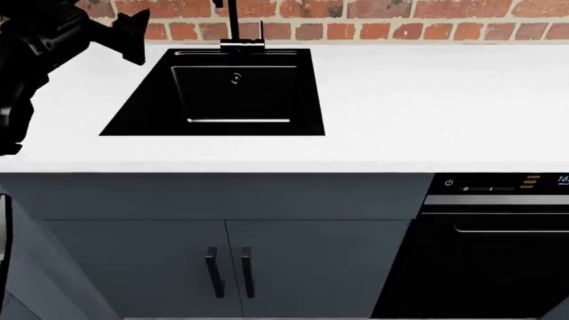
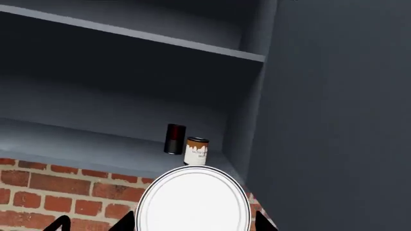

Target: Pick the cans from the counter and place them in their designated side in the cabinet.

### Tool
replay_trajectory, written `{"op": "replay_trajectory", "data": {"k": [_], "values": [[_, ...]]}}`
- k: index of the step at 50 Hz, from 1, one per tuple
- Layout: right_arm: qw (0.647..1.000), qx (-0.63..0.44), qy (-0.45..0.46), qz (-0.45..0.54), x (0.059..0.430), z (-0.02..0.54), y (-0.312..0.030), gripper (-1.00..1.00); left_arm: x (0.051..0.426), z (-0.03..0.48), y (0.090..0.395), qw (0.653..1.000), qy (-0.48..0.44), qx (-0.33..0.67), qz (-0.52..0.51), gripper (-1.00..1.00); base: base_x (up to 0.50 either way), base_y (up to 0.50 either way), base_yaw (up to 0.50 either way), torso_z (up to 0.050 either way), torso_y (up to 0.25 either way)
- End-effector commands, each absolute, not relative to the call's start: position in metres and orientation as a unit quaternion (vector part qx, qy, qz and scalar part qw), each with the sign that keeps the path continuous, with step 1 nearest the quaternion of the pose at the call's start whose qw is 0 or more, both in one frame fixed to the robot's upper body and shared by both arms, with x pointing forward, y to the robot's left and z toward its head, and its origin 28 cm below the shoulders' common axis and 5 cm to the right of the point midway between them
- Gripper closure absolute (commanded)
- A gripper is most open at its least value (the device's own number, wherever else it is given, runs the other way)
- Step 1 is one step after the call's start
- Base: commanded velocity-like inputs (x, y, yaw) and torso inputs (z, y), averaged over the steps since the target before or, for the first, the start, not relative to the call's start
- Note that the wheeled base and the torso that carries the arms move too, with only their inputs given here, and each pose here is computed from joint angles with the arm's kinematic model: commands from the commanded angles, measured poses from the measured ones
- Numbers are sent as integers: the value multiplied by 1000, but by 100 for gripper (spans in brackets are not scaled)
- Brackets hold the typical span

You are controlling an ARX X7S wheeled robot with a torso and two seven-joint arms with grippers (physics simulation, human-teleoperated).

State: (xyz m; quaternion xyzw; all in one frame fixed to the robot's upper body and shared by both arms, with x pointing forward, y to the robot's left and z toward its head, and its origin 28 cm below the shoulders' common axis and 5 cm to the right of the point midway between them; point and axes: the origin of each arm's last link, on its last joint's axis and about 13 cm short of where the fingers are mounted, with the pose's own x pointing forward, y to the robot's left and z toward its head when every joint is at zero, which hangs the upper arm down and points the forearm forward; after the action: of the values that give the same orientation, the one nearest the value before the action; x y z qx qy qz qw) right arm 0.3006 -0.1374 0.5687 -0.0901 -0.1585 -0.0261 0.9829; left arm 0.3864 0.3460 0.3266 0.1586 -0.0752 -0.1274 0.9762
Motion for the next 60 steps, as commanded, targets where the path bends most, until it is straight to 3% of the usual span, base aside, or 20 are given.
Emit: {"op": "replay_trajectory", "data": {"k": [1, 18, 60], "values": [[979, -118, -164, -12, 292, 578, -129, 100, 385, 343, 367, 976, -69, 174, -114, -100, 0, 0, 0, 0, 0], [979, -125, -160, -5, 295, 576, -126, 100, 364, 379, 391, 980, -68, 173, -76, -100, 0, 0, 0, 0, 1], [976, -125, -179, 5, 291, 581, -119, 100, 362, 388, 392, 981, -81, 167, -62, -100, 170, 6, 0, 0, 1]]}}
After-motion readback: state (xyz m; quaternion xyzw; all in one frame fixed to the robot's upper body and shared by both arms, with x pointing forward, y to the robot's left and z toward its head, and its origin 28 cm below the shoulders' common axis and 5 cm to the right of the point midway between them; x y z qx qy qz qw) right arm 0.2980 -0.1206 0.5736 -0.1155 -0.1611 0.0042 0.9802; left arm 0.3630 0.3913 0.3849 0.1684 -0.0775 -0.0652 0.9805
